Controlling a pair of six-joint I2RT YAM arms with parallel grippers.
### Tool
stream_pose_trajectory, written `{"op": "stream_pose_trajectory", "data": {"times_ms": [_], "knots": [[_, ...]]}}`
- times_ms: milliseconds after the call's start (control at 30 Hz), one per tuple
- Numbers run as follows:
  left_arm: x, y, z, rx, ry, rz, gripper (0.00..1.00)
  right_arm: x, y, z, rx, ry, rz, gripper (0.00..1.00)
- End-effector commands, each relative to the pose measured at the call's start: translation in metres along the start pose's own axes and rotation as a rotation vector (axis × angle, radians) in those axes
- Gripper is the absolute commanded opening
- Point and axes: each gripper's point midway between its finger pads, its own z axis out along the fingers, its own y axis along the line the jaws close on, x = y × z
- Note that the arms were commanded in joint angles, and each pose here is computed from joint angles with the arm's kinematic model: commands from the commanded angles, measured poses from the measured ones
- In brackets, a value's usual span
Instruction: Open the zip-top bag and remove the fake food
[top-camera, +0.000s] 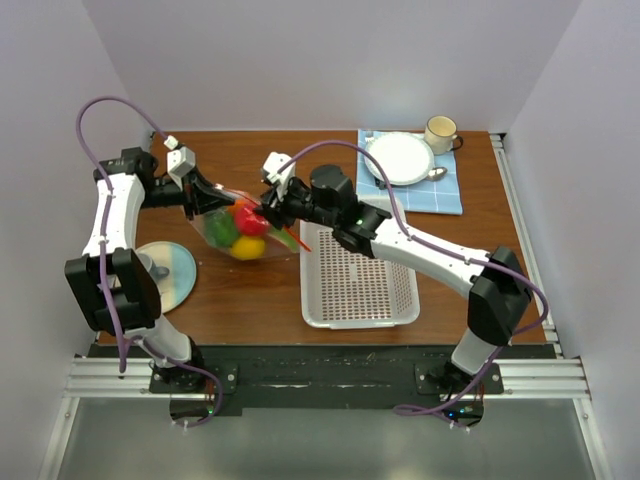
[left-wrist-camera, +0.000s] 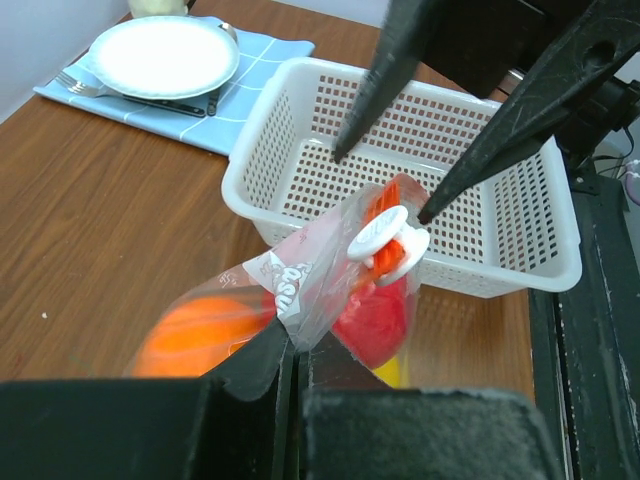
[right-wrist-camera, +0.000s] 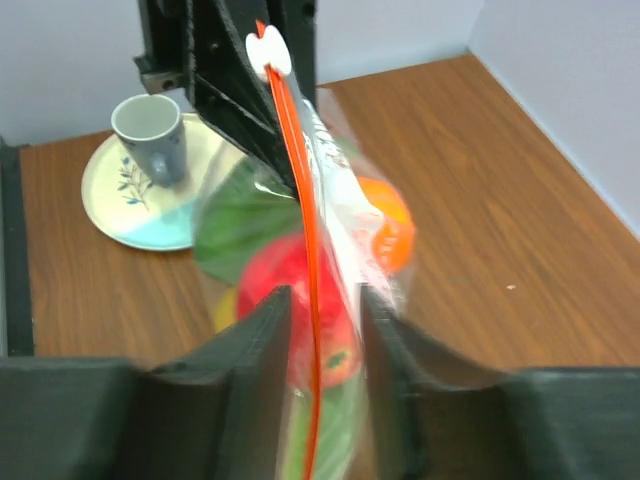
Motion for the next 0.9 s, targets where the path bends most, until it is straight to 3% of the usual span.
{"op": "stream_pose_trajectory", "data": {"times_ms": [0,367,867], "knots": [[-0.044,-0.020,0.004,0.034,-0.142,0.087,0.02,-0.056,-0.002,-0.004,-0.023,-0.154,-0.043,0.59],[-0.022,-0.038,0.016,0.070,-0.074,0.039,0.03,-0.086,0.019,0.026,-0.180,-0.217,-0.035,0.63],[-0.016,-0.033,0.018,0.075,-0.065,0.007,0.05,-0.080,0.027,0.033,-0.191,-0.195,-0.042,0.48]]}}
